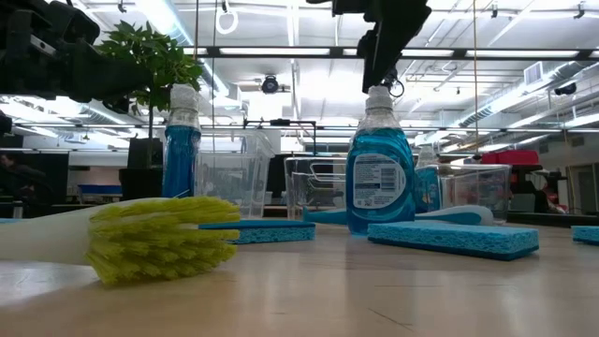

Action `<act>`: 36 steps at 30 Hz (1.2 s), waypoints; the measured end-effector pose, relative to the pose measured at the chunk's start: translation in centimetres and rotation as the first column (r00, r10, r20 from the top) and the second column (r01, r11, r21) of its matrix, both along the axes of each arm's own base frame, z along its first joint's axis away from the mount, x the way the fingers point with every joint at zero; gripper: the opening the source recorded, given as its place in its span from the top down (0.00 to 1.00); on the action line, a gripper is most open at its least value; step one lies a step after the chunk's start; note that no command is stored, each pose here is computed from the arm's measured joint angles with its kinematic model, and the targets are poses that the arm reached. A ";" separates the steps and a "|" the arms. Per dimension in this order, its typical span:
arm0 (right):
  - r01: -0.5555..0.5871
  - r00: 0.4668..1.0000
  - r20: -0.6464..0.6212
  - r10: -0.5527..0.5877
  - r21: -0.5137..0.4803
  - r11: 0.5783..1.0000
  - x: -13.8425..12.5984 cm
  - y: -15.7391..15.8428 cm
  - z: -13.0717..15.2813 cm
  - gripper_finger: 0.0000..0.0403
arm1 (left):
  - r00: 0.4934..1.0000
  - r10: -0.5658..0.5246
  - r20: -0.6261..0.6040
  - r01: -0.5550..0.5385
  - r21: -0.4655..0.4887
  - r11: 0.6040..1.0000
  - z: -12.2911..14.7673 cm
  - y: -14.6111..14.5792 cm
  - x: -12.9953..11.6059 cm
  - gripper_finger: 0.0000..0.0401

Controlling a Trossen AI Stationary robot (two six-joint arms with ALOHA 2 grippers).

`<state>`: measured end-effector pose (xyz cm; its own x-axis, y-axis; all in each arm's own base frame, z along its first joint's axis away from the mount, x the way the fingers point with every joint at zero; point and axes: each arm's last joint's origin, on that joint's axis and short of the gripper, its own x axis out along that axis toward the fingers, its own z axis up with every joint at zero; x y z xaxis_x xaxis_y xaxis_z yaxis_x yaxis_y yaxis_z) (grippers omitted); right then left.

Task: Pick & Place Kitchen Sink Supplies
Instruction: Put the blue detergent into the right transparent bin

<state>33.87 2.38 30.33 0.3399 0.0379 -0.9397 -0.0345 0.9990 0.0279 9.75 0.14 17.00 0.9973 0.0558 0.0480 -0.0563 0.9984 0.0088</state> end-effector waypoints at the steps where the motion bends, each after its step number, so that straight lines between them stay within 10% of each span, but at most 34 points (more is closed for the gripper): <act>1: 0.001 1.000 -0.009 -0.001 0.002 1.000 0.0 0.0 -0.1 0.36 | 1.000 0.000 0.000 0.000 0.000 1.000 0.0 0.0 0.0 0.89; 36: -0.029 1.000 -0.001 0.029 0.018 0.999 0.3 0.0 -1.9 0.41 | 1.000 0.000 0.000 0.000 0.000 1.000 0.0 0.0 0.0 0.89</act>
<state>34.20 2.39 28.39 0.3372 0.0646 -0.9392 -0.0634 0.9969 0.0458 9.75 0.14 17.00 0.9973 0.0561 0.0482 -0.0565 0.9984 0.0088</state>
